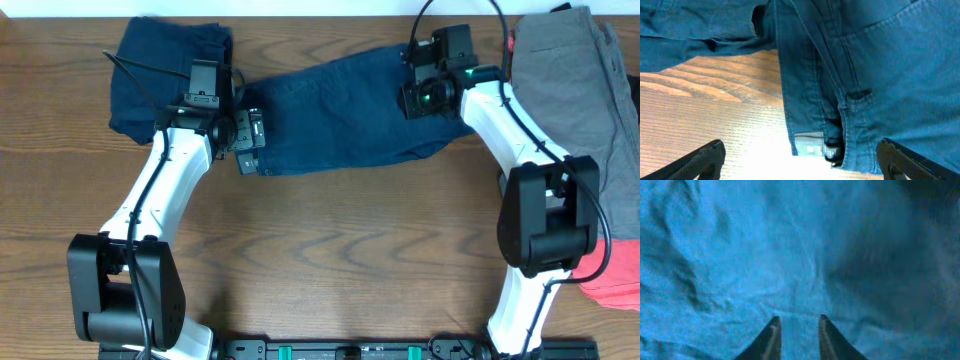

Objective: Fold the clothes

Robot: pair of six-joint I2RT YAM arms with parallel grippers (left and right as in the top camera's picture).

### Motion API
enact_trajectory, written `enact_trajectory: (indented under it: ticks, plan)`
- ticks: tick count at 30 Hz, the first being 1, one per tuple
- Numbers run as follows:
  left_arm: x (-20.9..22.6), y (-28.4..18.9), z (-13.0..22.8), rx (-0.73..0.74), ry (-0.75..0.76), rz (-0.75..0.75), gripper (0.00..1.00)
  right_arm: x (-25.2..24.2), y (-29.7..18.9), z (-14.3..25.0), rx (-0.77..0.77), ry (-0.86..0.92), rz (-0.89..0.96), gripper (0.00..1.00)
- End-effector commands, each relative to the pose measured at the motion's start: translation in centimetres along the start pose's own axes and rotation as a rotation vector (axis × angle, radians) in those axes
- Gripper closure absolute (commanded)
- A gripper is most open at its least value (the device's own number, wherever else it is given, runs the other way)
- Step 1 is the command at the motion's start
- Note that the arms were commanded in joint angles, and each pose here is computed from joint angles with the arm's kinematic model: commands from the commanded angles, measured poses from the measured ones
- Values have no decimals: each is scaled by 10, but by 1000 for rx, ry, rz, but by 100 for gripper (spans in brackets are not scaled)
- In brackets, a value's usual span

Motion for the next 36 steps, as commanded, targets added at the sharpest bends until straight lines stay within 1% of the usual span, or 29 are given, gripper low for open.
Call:
enact_trajectory:
  ticks: [1, 4, 7, 10, 14, 19, 23, 27, 30, 35, 36]
  plan:
    - [1, 0, -2, 8, 19, 5, 2, 0, 23, 20, 83, 15, -19, 84]
    - [5, -2, -1, 21, 9, 8, 2, 1, 33, 34, 144, 32, -31, 92]
    - [12, -6, -1, 28, -7, 2, 2, 3, 32, 45, 197, 46, -40, 97]
    - [16, -12, -1, 34, -12, 17, 2, 5, 29, 55, 247, 76, -47, 98]
    - [14, -18, 1, 52, -17, 66, 2, 8, 26, 79, 355, 120, -42, 99]
    - [7, -19, 5, 78, 23, 120, 2, 11, 20, 108, 484, 144, -33, 99]
    - [6, -19, 6, 80, 31, 130, 2, 14, 15, 119, 539, 155, -44, 99]
    - [6, -16, 5, 78, 63, 131, 2, 17, 7, 123, 569, 157, -51, 99]
    - [5, -9, 3, 75, 83, 132, 2, 19, -1, 119, 557, 148, -54, 99]
    - [6, 12, -4, 68, 77, 151, 2, 21, -27, 92, 429, 124, -44, 98]
    - [5, 16, -5, 70, 72, 167, 2, 22, -33, 86, 403, 119, -40, 94]
Point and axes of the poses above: each gripper's point midway between its finger pads, its own y axis out along the fingers, its own x axis along the line the jaws close on, z = x × y, the point moved 4 cm from there along -y, back along the fingers, and after that the axes turned 9 degrees about -y, right-handed, at the moved point
